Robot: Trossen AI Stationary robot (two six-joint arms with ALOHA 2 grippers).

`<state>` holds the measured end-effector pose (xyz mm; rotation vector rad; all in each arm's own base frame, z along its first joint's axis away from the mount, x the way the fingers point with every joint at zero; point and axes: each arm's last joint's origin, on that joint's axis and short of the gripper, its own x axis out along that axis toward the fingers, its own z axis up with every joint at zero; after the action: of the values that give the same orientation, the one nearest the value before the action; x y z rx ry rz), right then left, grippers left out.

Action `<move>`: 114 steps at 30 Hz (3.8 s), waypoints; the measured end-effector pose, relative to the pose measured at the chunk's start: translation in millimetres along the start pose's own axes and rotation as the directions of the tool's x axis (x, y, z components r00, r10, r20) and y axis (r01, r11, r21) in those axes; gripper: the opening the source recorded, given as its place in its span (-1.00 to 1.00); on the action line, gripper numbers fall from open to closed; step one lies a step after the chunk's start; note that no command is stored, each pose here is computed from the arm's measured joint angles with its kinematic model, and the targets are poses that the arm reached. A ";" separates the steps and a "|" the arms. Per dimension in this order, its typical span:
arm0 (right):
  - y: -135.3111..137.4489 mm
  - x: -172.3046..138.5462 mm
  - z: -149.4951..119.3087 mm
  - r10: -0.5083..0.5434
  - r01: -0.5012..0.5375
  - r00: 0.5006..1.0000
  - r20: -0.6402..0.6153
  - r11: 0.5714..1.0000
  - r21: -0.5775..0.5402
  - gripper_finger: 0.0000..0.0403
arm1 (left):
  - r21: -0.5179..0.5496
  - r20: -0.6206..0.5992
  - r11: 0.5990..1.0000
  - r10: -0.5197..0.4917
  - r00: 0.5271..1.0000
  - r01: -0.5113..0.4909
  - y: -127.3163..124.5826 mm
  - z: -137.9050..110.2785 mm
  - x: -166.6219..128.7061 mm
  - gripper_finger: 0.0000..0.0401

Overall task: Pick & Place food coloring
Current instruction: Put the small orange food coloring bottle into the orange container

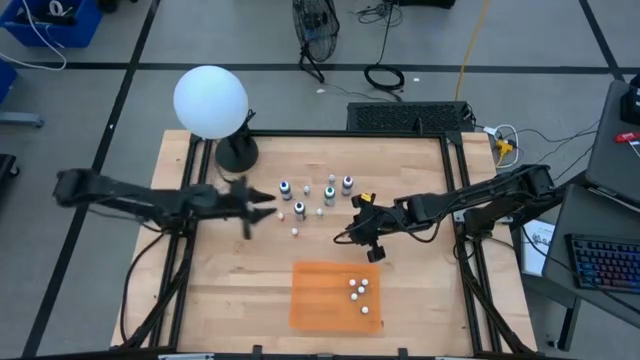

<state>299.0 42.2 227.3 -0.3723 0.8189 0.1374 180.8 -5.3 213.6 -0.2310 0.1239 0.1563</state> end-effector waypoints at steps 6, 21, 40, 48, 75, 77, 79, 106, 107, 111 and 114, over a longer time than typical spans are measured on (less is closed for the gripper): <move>-4.0 0.3 2.2 -0.021 0.020 0.999 0.028 0.999 0.035 -0.77 | 0.180 -0.115 0.983 -0.019 0.993 0.040 -38.2 6.1 68.7 0.40; -14.2 1.0 4.0 -0.060 0.058 0.996 0.064 0.998 0.036 -0.77 | 0.446 -0.186 0.894 0.048 0.981 0.041 -83.1 2.6 165.4 0.33; -14.5 0.8 6.0 -0.060 0.059 0.995 0.085 0.998 0.015 -0.77 | 0.377 -0.213 0.926 0.100 0.972 -0.013 -63.0 -1.9 174.5 0.20; -14.4 0.8 6.0 -0.059 0.058 0.995 0.086 0.998 0.016 -0.77 | 0.351 -0.205 0.936 0.045 0.978 0.030 -62.1 1.0 175.9 0.05; -14.8 -1.8 3.0 -0.148 0.143 0.989 0.027 0.979 0.145 -0.18 | 0.369 -0.280 0.928 0.057 0.958 0.053 -53.7 -4.3 175.6 -0.73; -13.1 -1.9 2.9 -0.143 0.138 0.989 0.024 0.979 0.151 -0.17 | 0.385 -0.275 0.922 0.065 0.959 0.048 -53.6 -4.0 175.6 -0.73; -12.2 -3.6 0.8 -0.136 0.133 0.991 0.002 0.975 0.178 -0.19 | 0.400 -0.266 0.915 0.064 0.962 0.050 -54.8 -1.2 174.0 -0.73; -34.4 -0.8 3.0 -0.369 0.274 0.781 0.503 0.927 0.256 -0.29 | 0.419 0.418 0.879 -0.407 0.812 0.225 -21.4 23.2 122.9 -0.73; -35.1 -4.3 6.2 -0.372 0.275 0.740 0.561 0.928 0.253 -0.29 | 0.419 0.417 0.880 -0.406 0.813 0.225 -21.3 23.1 123.0 -0.73; -35.9 -14.1 14.2 -0.310 0.223 0.631 0.711 0.950 0.217 -0.30 | 0.418 0.404 0.879 -0.405 0.820 0.228 -21.5 21.7 123.7 -0.73; -35.7 -14.8 14.7 -0.300 0.220 0.623 0.723 0.953 0.206 -0.31 | 0.418 0.404 0.879 -0.405 0.820 0.229 -21.4 21.7 123.7 -0.73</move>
<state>308.3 15.0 257.0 -0.2972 -0.0702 -0.0318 307.9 -3.4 222.0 0.1562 -0.3884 -0.1547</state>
